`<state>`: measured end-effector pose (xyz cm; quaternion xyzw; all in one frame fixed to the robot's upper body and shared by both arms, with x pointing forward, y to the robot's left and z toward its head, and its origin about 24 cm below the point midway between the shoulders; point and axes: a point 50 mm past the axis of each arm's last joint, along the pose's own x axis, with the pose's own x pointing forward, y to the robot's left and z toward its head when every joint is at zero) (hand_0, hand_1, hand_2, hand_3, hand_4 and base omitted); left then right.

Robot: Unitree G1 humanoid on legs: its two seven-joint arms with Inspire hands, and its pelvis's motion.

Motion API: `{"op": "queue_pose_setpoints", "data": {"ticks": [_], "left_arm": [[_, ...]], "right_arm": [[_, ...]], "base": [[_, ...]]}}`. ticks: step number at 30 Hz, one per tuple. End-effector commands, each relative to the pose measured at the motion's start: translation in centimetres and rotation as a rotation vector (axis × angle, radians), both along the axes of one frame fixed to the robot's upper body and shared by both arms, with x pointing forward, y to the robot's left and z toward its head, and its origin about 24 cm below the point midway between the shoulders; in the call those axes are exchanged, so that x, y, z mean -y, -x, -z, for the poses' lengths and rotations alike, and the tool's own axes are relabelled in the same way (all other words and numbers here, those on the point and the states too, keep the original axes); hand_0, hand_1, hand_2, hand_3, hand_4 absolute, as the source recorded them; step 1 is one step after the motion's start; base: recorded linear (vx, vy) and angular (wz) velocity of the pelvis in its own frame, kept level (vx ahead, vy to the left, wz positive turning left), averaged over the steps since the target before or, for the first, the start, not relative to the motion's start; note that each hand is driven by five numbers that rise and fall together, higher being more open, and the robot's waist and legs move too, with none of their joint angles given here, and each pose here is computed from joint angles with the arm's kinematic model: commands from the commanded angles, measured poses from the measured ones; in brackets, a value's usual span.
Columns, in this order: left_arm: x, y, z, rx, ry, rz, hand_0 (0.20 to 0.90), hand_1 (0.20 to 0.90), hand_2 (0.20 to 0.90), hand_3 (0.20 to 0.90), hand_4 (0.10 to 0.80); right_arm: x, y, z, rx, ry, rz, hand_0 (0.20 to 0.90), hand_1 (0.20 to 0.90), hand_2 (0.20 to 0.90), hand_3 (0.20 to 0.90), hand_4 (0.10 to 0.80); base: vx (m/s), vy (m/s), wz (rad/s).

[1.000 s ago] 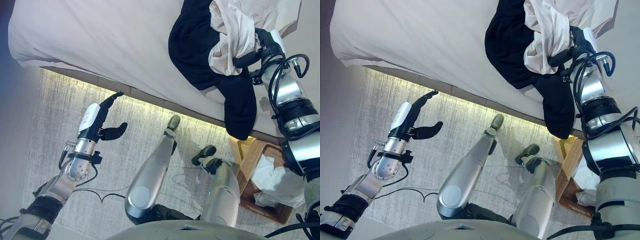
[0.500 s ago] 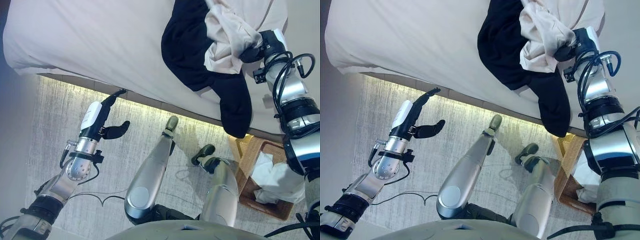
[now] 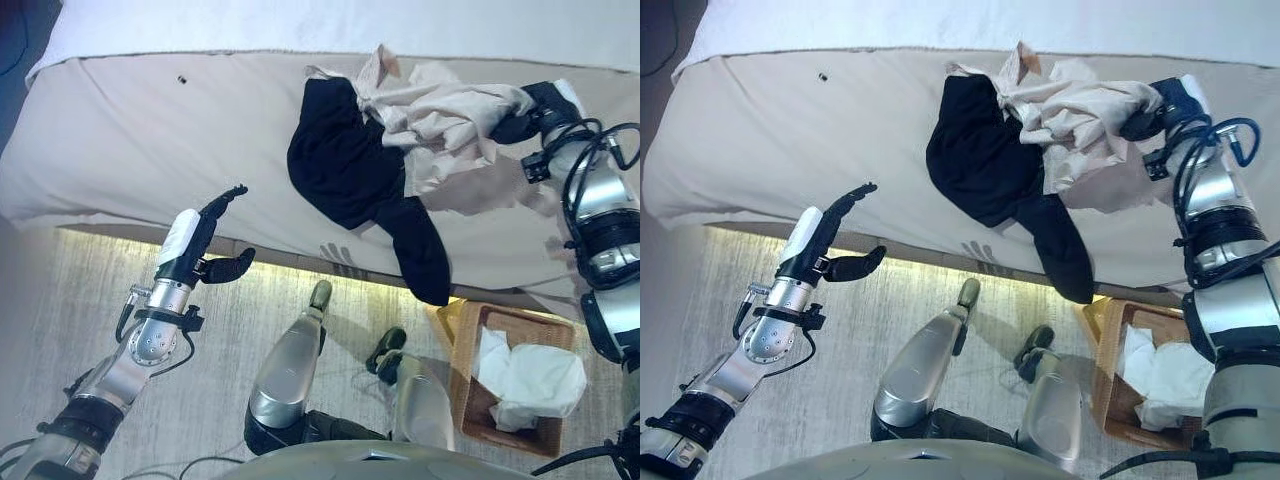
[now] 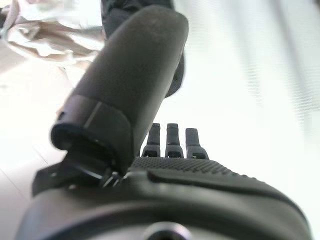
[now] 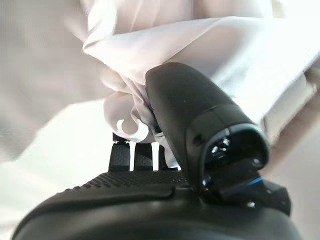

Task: Pick up the clothes from the bed and place them into the basket

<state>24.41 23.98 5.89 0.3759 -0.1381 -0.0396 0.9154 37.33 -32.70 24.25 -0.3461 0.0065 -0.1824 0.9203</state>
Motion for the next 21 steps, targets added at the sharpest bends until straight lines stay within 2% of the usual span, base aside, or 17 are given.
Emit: {"op": "queue_pose_setpoints", "data": {"ticks": [1, 9, 12, 21], "left_arm": [[-1.6, 0.6, -0.8, 0.051, -0.013, -0.034, 0.900, 0.900, 0.900, 0.900, 0.800], [-2.4, -0.4, -0.7, 0.045, -0.069, -0.062, 0.900, 0.900, 0.900, 0.900, 0.800], [-2.7, -1.0, -0.8, 0.054, -0.070, -0.088, 0.900, 0.900, 0.900, 0.900, 0.800], [-2.3, -2.4, -1.1, 0.108, -0.031, -0.132, 0.900, 0.900, 0.900, 0.900, 0.800]], "right_arm": [[0.0, 1.3, -6.0, 0.219, 0.134, -0.047, 0.300, 0.300, 0.300, 0.200, 0.100], [-0.8, 2.3, -9.2, 0.386, 0.193, -0.072, 0.300, 0.300, 0.300, 0.200, 0.100], [-1.0, 2.8, -9.7, 0.402, 0.274, -0.065, 0.300, 0.300, 0.300, 0.200, 0.100], [0.1, 4.1, -9.7, 0.428, 0.302, -0.012, 0.300, 0.300, 0.300, 0.200, 0.100]], "base": [[0.036, -0.054, -0.21], [-0.004, -0.072, -0.25], [-0.053, -0.058, -0.26], [-0.053, -0.031, -0.31]]}}
